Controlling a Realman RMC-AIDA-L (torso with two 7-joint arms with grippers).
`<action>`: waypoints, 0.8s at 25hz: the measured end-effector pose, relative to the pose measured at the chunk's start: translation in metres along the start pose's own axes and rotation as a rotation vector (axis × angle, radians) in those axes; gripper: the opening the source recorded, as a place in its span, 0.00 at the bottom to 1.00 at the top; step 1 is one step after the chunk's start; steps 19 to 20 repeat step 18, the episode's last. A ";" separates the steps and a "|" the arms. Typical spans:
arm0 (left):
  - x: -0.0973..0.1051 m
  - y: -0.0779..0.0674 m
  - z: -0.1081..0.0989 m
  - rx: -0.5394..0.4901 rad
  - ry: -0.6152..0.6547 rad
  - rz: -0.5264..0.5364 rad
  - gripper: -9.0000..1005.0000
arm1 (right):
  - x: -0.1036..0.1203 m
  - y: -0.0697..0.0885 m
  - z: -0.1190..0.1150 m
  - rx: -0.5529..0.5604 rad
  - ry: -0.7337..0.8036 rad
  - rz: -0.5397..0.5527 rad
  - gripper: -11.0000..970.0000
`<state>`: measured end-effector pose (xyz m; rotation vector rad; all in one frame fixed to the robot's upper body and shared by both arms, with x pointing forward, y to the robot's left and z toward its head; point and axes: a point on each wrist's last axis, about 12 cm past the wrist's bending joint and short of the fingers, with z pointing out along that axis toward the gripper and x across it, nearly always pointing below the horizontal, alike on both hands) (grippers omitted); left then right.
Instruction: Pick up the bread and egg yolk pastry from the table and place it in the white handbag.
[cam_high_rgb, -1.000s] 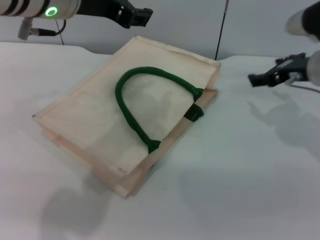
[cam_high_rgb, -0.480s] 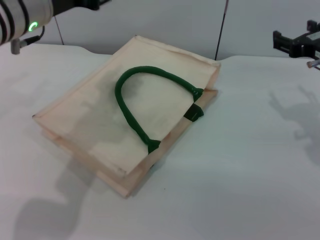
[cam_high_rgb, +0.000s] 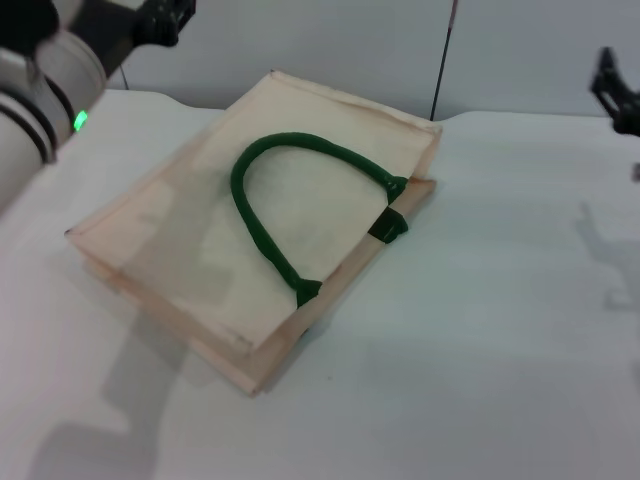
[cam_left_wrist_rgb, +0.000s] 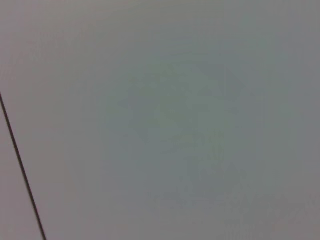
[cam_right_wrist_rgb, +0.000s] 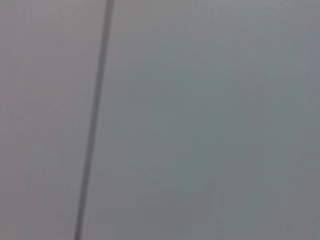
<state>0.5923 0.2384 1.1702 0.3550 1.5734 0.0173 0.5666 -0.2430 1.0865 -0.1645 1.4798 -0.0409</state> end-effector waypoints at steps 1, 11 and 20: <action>0.007 -0.003 -0.001 -0.017 -0.017 0.007 0.61 | 0.005 -0.005 -0.004 0.023 -0.029 0.022 0.91; 0.063 -0.015 0.002 -0.091 -0.048 0.004 0.61 | 0.043 -0.008 -0.001 0.087 0.084 0.050 0.91; 0.081 -0.016 -0.003 -0.109 -0.083 0.019 0.61 | 0.051 -0.011 -0.003 0.100 0.136 0.056 0.91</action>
